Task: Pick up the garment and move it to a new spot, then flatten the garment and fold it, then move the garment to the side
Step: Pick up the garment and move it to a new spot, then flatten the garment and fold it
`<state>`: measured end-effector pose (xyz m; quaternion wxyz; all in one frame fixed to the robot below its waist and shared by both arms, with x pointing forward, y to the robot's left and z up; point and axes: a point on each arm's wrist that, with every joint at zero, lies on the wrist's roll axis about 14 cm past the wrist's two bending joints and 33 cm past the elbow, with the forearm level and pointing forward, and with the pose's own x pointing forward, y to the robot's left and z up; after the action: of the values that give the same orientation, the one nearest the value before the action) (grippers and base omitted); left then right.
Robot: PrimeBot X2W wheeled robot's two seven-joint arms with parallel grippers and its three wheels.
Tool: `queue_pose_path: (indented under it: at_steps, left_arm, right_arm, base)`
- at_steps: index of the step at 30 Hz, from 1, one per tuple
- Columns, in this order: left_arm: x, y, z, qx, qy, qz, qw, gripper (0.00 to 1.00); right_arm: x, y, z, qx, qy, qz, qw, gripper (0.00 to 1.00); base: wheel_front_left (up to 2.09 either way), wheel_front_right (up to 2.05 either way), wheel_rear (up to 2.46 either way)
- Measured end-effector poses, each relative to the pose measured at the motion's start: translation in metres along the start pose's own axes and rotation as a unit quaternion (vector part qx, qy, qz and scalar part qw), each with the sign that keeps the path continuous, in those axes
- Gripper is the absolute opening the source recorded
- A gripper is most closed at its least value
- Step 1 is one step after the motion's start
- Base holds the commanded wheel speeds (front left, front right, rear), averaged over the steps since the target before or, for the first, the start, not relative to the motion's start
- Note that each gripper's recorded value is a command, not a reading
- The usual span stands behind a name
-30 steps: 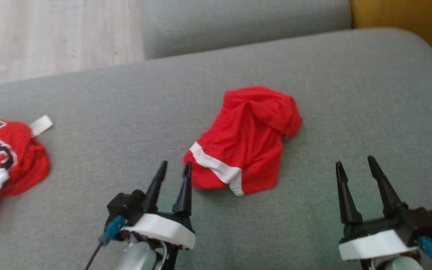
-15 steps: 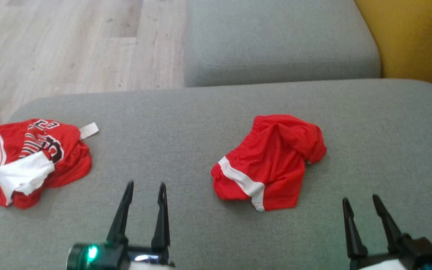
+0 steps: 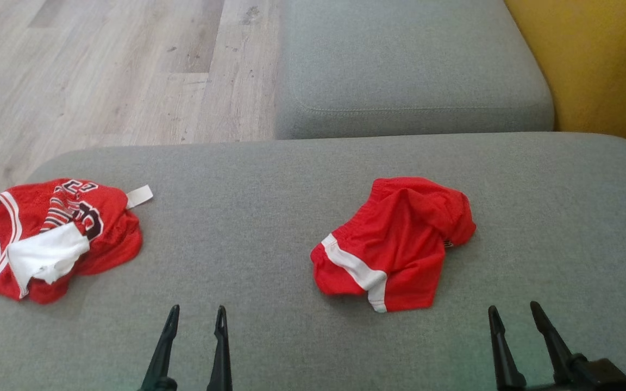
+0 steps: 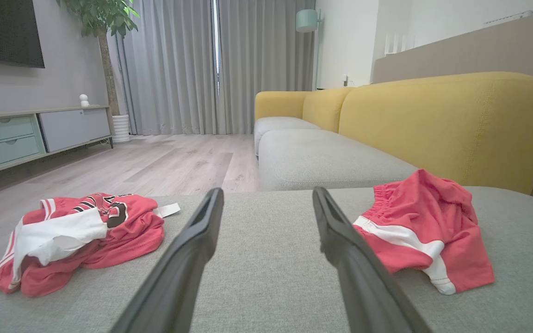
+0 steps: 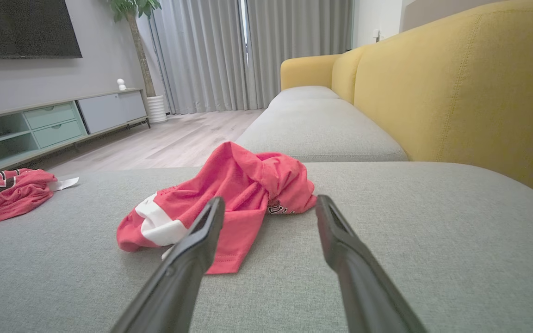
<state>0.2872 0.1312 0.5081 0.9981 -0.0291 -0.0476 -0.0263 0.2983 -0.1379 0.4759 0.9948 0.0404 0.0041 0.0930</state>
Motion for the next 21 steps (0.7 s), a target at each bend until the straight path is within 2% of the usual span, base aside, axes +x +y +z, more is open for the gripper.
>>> queue_pose_path:
  at_steps: [21]
  left_arm:
    - [0.0,-0.003,-0.015,0.002,0.025,-0.011,1.0,1.0]
  right_arm:
    - [0.002,0.003,-0.007,0.007,0.012,0.003,1.0,1.0]
  base:
    - [0.0,0.0,0.0]
